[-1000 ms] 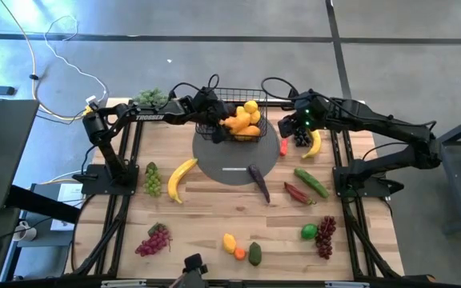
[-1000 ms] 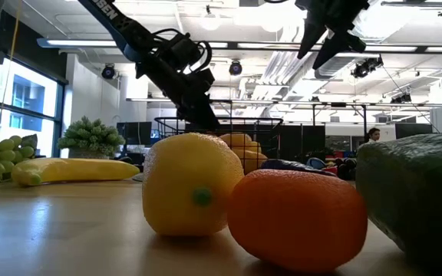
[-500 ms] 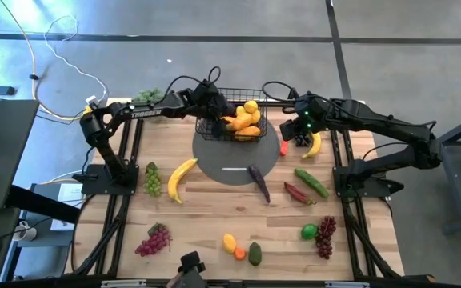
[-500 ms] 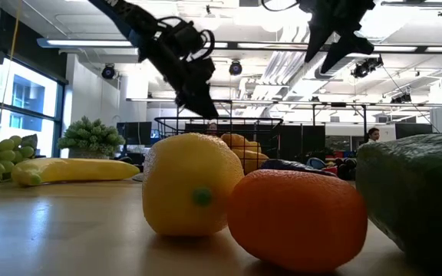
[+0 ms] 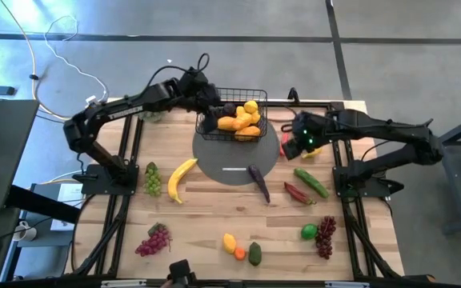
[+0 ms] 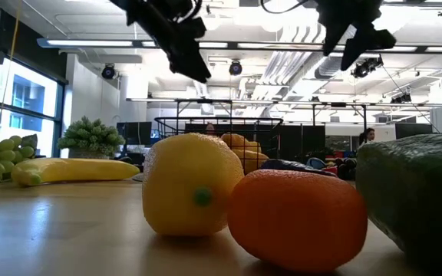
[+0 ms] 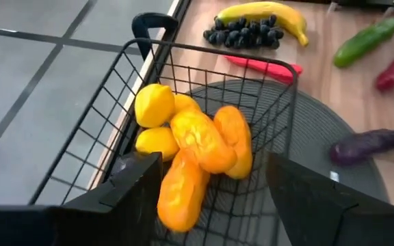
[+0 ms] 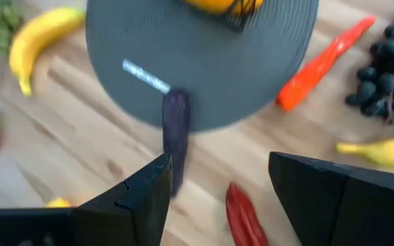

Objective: Build produce basket
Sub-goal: Put the lime into the black wire basket

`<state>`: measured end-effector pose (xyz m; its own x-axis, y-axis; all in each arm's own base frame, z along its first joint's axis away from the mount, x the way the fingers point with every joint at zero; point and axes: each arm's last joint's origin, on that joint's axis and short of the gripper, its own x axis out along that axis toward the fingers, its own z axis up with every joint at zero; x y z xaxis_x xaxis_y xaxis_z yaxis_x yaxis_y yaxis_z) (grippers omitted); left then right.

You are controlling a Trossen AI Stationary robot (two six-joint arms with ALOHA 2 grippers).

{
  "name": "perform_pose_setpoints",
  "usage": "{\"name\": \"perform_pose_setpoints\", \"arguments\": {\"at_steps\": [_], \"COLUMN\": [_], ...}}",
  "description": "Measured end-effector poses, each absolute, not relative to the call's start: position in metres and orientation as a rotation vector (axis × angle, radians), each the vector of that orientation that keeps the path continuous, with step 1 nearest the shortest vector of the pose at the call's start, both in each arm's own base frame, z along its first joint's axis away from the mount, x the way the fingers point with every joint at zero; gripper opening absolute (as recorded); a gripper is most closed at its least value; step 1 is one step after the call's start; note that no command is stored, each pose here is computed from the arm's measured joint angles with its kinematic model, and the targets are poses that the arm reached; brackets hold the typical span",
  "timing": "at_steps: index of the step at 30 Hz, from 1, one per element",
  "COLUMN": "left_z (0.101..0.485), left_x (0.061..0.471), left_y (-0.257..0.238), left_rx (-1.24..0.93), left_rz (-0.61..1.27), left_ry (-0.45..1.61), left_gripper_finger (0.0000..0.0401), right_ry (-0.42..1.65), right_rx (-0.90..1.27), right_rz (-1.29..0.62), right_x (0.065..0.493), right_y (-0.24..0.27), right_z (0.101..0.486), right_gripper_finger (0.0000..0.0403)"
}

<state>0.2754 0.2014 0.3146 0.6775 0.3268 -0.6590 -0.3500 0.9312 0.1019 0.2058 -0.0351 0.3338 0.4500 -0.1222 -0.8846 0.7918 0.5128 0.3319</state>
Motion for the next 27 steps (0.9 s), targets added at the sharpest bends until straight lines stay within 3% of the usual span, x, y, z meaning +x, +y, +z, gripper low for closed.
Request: {"name": "perform_pose_setpoints", "arguments": {"at_steps": [17, 27], "left_z": [0.352, 0.348], "left_x": [0.253, 0.252], "left_y": [0.143, 0.117], "left_rx": [0.009, -0.026], "left_rz": [0.267, 0.187], "left_ry": [0.740, 0.837], "left_gripper_finger": [0.0250, 0.0250], "right_ry": [1.144, 1.348], "right_rx": [0.775, 0.569], "right_rz": [-0.474, -0.193], "right_x": [0.204, 0.208], "right_y": [0.034, 0.087], "right_z": [0.326, 0.309], "right_gripper_finger": [0.0249, 0.0257]}}
